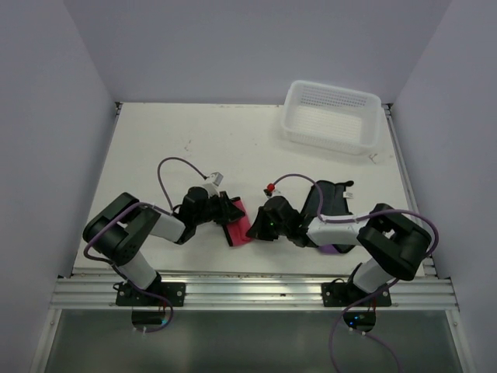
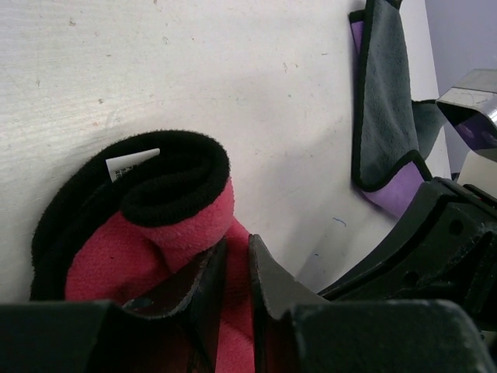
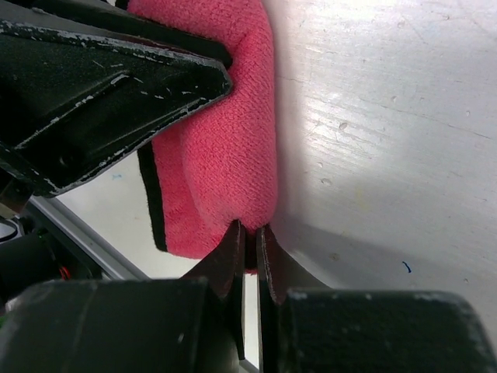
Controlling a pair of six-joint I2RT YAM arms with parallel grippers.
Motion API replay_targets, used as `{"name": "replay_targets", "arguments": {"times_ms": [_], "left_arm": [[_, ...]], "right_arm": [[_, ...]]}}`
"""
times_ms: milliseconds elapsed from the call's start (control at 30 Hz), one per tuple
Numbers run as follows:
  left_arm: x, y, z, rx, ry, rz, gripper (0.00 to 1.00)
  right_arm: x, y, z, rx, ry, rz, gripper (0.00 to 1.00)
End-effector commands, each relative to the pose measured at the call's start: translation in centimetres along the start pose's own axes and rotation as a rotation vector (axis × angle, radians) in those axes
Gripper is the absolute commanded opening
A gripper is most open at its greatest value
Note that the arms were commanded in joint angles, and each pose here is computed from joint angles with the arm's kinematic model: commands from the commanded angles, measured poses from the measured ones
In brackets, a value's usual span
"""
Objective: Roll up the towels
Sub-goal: Roll the towel
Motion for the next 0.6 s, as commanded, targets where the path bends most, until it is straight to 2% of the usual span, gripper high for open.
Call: {"name": "replay_targets", "arguments": {"times_ms": [0, 233, 567], "left_arm": [[1.0, -2.3, 2.8, 0.004, 0.171, 0.109, 0.23], [0.8, 0.8, 0.9, -0.038, 0.167, 0.069, 0.25], [0.5, 2.2, -0.3, -0.039, 0.147, 0.053, 0.25]], "right_arm": [[0.1, -0.4, -1.6, 0.059, -0.062, -0.003, 0.0], [2.0, 1.2, -1.3, 0.286, -0.212, -0.167, 0.0], [2.9, -0.9, 0.1, 0.619, -0.371, -0.27, 0.0]]}}
Point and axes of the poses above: each gripper's point midway between its finger pads, its own x axis back along the fingers, its own z axis along the line the jaws close on, y = z × x, the point moved 5 cm from there along x, back along the fingers, and after that the axes turned 3 degrees about -x, right-handed, at the moved point
